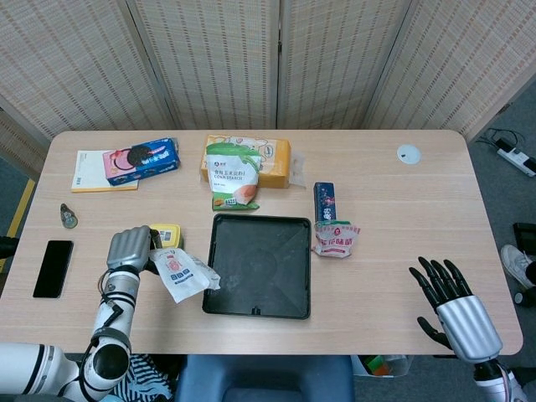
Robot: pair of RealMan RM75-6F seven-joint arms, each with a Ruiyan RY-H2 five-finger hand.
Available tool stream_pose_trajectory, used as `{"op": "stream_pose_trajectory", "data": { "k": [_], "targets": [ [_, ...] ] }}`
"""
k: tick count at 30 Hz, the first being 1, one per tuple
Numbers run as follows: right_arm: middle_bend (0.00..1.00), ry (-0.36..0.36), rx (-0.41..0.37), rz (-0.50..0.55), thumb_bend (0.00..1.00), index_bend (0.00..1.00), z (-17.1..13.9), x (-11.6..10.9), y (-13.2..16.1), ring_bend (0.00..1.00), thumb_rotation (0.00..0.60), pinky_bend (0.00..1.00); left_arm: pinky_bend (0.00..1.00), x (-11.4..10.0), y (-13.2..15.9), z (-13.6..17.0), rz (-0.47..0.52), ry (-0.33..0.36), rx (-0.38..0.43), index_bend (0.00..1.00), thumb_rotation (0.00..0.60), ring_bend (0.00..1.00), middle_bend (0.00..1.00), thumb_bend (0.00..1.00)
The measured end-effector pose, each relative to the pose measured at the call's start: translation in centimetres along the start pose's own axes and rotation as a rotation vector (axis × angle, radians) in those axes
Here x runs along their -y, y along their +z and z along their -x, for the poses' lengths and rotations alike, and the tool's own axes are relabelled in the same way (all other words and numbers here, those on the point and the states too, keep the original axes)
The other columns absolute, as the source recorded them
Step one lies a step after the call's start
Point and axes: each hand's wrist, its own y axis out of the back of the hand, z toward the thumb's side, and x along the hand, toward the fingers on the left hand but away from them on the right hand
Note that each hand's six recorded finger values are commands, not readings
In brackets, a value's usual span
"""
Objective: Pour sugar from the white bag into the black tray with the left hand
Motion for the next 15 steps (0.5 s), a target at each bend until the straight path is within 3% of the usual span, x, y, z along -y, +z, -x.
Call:
{"op": "stream_pose_trajectory", "data": {
  "k": [7, 15],
  "targets": [
    [0.00, 0.008, -0.008, 0.001, 0.28, 0.00, -0.1, 0.1, 0.1, 0.00, 0.600, 0.00, 1.00, 0.7, 1.7, 0.1, -0.054, 0.045, 0.013, 0.95, 0.600, 1.00, 1.00, 0.22],
    [0.00, 0.007, -0.006, 0.004, 0.28, 0.00, -0.2, 0.1, 0.1, 0.00, 0.600, 0.00, 1.00, -0.1, 2.7, 0.1, -0.103, 0.165, 0.011, 0.95, 0.600, 1.00, 1.00, 0.22]
  ]
}}
